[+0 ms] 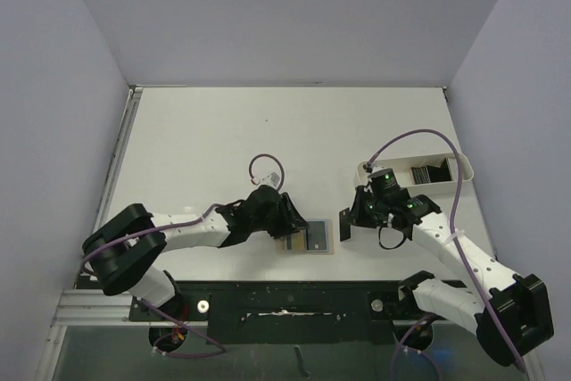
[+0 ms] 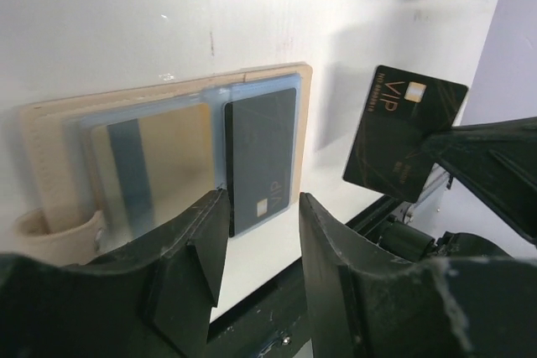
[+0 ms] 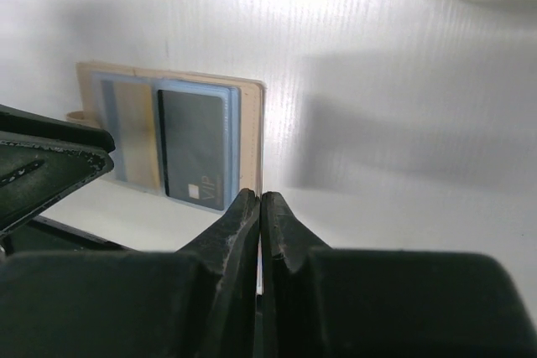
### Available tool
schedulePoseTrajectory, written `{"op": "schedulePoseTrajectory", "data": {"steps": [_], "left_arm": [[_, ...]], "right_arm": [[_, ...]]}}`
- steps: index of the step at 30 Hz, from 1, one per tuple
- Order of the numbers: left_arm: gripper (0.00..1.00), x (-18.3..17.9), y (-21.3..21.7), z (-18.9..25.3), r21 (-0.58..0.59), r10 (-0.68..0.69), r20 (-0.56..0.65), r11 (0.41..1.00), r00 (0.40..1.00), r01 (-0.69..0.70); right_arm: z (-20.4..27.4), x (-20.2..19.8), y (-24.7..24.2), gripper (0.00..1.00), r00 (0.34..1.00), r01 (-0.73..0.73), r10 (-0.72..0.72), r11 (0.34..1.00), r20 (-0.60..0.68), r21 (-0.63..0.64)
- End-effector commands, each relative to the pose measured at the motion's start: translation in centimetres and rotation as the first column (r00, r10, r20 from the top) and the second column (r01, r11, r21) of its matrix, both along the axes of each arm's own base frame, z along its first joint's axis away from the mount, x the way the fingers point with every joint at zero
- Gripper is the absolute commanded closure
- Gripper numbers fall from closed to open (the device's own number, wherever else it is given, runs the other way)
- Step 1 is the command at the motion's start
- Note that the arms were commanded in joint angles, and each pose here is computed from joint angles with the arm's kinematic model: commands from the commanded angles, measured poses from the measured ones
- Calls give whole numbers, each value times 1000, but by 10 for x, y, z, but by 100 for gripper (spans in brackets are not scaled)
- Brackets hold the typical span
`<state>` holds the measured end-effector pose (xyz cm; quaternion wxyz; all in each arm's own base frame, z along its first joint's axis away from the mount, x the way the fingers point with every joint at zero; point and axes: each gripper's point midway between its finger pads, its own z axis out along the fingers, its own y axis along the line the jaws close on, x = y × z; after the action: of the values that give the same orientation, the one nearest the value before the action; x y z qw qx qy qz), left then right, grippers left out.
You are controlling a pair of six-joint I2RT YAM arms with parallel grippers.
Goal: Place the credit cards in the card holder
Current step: Insert the credit card into the card holder.
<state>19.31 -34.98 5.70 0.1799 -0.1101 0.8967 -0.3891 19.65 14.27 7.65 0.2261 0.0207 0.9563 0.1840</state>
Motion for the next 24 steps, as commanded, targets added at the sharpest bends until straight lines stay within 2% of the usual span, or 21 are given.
{"op": "schedulePoseTrajectory", "data": {"steps": [1, 4, 9, 14, 18, 24], "left_arm": [[62, 14, 19, 24, 56, 34, 93, 998, 995, -39], [64, 16, 35, 25, 108, 42, 109, 993, 993, -54], [76, 16, 51, 24, 152, 32, 131, 987, 991, -52], [75, 14, 58, 14, 207, 6, 124, 978, 992, -31], [71, 8, 59, -2, 239, -15, 77, 971, 997, -4], [72, 2, 62, -17, 269, -31, 38, 963, 999, 20]], "right_arm": [[39, 14, 13, 100, 993, -27, 19, 997, 113, 72], [51, 17, 25, 100, 989, -49, 29, 989, 143, 137], [60, 19, 49, 100, 979, -118, 71, 960, 189, 255], [57, 18, 70, 100, 978, -156, 96, 926, 185, 345], [44, 17, 83, 99, 976, -188, 135, 919, 169, 346], [19, 15, 94, 100, 980, -196, 168, 914, 108, 356]]}}
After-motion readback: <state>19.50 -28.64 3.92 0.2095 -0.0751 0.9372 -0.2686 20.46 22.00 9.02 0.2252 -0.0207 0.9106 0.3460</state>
